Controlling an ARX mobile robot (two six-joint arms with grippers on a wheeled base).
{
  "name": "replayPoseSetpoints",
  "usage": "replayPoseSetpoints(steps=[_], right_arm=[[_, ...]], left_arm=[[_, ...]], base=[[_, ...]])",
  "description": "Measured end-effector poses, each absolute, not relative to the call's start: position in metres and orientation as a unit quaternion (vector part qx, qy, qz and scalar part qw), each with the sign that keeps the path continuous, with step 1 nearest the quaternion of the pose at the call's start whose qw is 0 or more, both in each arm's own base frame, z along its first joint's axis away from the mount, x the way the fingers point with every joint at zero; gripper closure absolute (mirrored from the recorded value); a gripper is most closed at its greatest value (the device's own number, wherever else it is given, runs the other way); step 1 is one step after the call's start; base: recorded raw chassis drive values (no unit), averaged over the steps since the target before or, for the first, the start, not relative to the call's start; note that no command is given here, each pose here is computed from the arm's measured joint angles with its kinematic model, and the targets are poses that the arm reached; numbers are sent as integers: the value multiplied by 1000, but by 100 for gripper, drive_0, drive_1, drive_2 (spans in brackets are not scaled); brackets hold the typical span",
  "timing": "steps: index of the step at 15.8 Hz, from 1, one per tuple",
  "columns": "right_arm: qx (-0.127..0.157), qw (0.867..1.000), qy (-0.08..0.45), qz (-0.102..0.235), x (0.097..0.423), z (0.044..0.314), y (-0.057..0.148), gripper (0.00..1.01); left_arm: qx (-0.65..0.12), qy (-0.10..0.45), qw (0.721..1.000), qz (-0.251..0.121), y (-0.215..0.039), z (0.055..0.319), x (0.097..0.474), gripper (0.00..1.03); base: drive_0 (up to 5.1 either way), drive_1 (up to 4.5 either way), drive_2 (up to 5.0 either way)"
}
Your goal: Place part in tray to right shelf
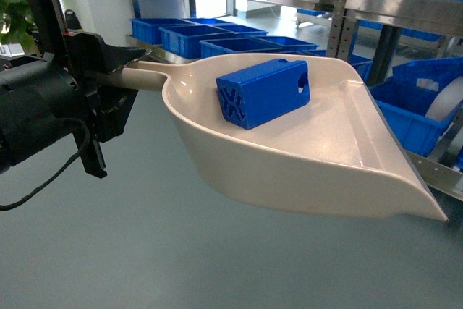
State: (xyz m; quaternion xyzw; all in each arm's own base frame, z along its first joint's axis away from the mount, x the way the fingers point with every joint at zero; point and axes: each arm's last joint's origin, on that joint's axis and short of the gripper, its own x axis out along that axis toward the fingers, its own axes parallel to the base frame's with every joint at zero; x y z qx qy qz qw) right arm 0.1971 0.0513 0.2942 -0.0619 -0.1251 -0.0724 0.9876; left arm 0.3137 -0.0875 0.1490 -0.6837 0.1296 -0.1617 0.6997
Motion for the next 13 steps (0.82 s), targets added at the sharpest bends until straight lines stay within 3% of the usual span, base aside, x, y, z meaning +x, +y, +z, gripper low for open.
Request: replayPoseSetpoints(steps=[13], right_arm=[[-62, 988, -125, -73, 197, 294, 51, 3]], left_arm=[[-684, 130, 700, -162, -88, 149, 314, 89]], base=[[-162, -162, -162]])
